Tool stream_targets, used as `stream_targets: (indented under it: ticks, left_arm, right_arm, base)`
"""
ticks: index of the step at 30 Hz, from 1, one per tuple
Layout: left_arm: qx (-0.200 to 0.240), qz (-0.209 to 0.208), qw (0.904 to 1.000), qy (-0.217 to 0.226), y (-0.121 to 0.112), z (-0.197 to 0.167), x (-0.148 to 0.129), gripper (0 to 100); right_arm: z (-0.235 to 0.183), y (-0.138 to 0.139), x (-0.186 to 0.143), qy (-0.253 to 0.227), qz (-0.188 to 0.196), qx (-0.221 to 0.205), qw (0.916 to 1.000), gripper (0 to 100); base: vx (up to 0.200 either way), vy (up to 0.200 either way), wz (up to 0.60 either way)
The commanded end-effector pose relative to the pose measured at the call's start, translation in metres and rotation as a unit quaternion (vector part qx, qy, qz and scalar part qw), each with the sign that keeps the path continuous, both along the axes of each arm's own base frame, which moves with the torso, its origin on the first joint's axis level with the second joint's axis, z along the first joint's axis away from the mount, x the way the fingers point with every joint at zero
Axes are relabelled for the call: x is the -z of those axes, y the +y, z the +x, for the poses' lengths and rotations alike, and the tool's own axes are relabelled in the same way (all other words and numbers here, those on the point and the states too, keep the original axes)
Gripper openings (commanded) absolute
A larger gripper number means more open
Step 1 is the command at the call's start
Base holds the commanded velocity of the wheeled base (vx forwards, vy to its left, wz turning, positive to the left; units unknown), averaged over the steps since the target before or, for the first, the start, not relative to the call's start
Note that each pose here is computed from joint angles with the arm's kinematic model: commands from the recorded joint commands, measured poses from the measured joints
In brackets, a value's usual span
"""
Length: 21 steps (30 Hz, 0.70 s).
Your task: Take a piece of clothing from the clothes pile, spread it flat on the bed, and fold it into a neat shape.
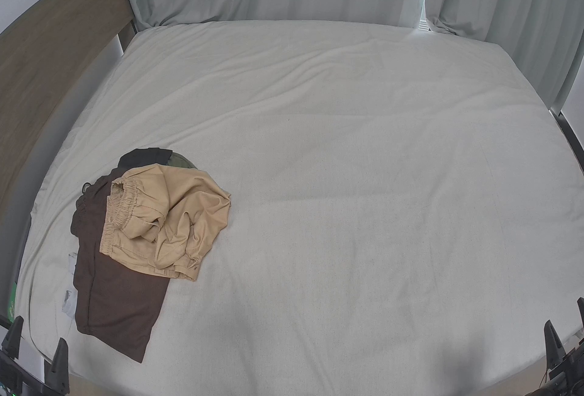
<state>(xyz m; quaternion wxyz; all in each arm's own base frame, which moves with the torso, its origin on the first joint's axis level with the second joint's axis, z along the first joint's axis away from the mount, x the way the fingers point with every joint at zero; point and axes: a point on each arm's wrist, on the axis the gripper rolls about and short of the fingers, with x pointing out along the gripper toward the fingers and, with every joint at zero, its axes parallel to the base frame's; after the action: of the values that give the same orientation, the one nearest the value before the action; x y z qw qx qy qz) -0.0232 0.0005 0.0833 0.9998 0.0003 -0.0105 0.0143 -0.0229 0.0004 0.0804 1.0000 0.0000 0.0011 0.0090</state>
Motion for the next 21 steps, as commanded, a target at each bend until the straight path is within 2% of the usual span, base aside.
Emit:
stream_targets:
  ticks: [1, 7, 10, 13, 17, 21]
  left_arm:
    - [-0.002, -0.003, 0.9973, -0.074, 0.000, -0.013, -0.038, 100]
    - [0.018, -0.024, 0.9982, -0.053, 0.000, -0.008, -0.041, 100]
    - [0.053, -0.054, 0.9960, -0.049, -0.001, -0.007, -0.051, 100]
    - [0.062, -0.058, 0.9956, -0.041, -0.002, -0.004, -0.057, 100]
    - [0.104, -0.062, 0.9925, -0.018, -0.004, 0.003, -0.066, 100]
    - [0.116, -0.064, 0.9911, -0.006, -0.004, 0.007, -0.067, 100]
  right_arm:
    - [0.000, 0.000, 0.005, 0.000, 0.000, 0.000, 1.0000, 100]
    - [0.000, 0.000, 0.005, 0.000, 0.000, 0.000, 1.0000, 100]
    - [0.000, 0.000, 0.005, 0.000, 0.000, 0.000, 1.0000, 100]
    - [0.000, 0.000, 0.005, 0.000, 0.000, 0.000, 1.0000, 100]
    - [0.000, 0.000, 0.005, 0.000, -0.001, -0.001, 1.0000, 100]
    - [0.000, 0.000, 0.005, 0.000, -0.001, -0.002, 1.0000, 100]
  base:
    - [0.000, 0.000, 0.00]
    - [0.000, 0.000, 0.00]
    - [0.000, 0.000, 0.00]
    - [0.000, 0.000, 0.00]
    - [0.000, 0.000, 0.00]
    - [0.000, 0.000, 0.00]
